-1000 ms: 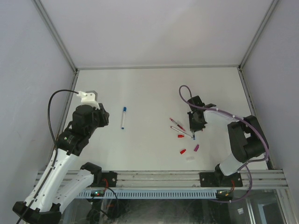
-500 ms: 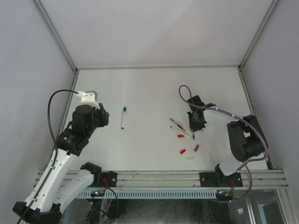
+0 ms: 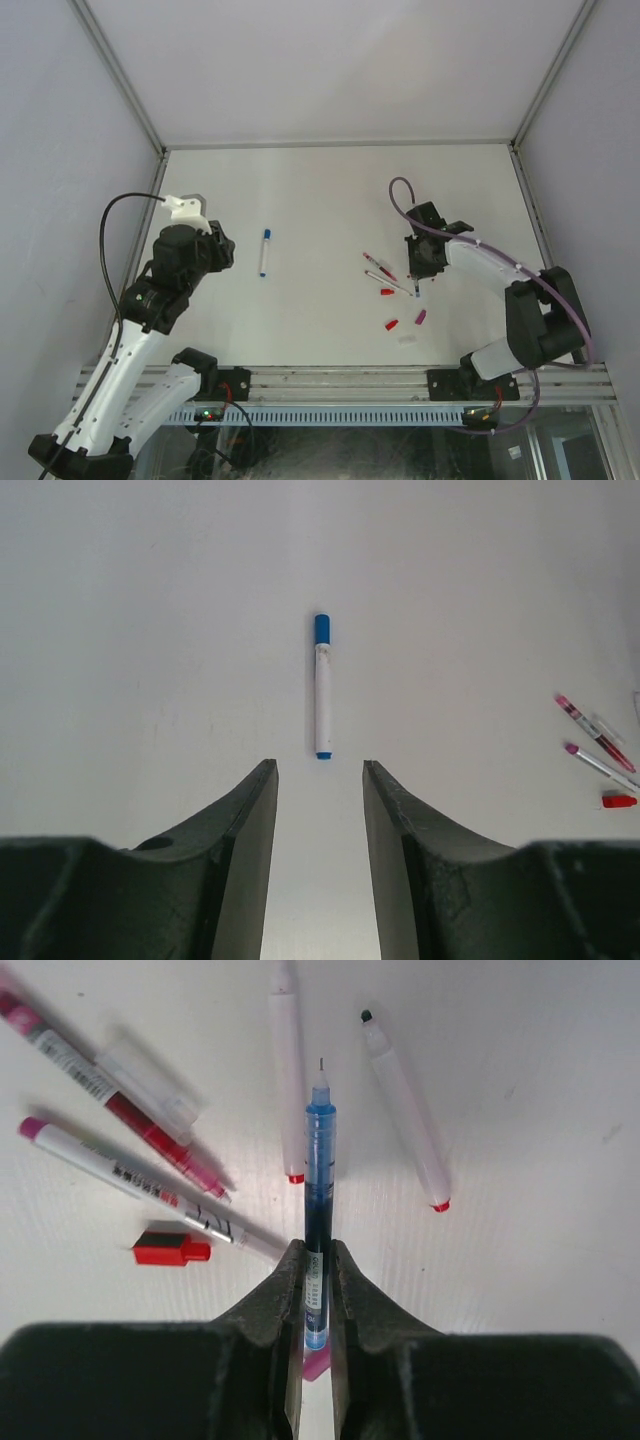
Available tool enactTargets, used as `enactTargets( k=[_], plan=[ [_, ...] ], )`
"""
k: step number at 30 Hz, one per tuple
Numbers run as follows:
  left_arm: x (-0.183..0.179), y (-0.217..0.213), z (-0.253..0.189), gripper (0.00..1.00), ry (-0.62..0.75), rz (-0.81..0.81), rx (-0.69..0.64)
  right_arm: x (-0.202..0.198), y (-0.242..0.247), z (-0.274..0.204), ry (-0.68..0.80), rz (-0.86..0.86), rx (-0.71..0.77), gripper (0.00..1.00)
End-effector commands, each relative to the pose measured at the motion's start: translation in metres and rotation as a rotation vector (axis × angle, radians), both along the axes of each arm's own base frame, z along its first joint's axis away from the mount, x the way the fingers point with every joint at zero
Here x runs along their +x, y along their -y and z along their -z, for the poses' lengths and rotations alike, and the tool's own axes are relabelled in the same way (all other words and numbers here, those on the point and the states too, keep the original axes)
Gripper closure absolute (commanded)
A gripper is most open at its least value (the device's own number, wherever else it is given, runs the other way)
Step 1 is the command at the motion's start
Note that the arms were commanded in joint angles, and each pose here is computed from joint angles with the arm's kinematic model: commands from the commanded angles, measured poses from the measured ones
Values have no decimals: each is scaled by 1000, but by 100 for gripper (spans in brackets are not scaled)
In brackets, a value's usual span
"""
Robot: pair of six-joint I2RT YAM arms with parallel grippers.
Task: Insert the pens into the pen caps
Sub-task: Pick up the pen from the center of the board.
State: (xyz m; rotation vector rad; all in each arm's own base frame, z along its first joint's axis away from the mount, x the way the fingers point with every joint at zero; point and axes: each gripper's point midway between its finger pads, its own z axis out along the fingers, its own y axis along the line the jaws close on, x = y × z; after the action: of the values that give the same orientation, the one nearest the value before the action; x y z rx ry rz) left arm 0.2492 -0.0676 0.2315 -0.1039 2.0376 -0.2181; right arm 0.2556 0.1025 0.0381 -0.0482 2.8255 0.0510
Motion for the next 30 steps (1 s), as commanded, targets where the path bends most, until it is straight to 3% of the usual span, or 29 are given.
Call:
enactTargets(
  k=[1,9,18,30],
  plan=[
    [1,10,-4,54,35,21,-77,2,-10,-29,90,-39,33,94],
    [-5,45,10,54,36,130,-274,-19,-94,-70,200,-216,310,96],
    [-19,103,-9,52,105,264,-519,-45,-191,-129,367,-348,691,96],
    [-33,168,-33,51,149,389,-719,-72,-245,-180,480,-458,905,96]
  ],
)
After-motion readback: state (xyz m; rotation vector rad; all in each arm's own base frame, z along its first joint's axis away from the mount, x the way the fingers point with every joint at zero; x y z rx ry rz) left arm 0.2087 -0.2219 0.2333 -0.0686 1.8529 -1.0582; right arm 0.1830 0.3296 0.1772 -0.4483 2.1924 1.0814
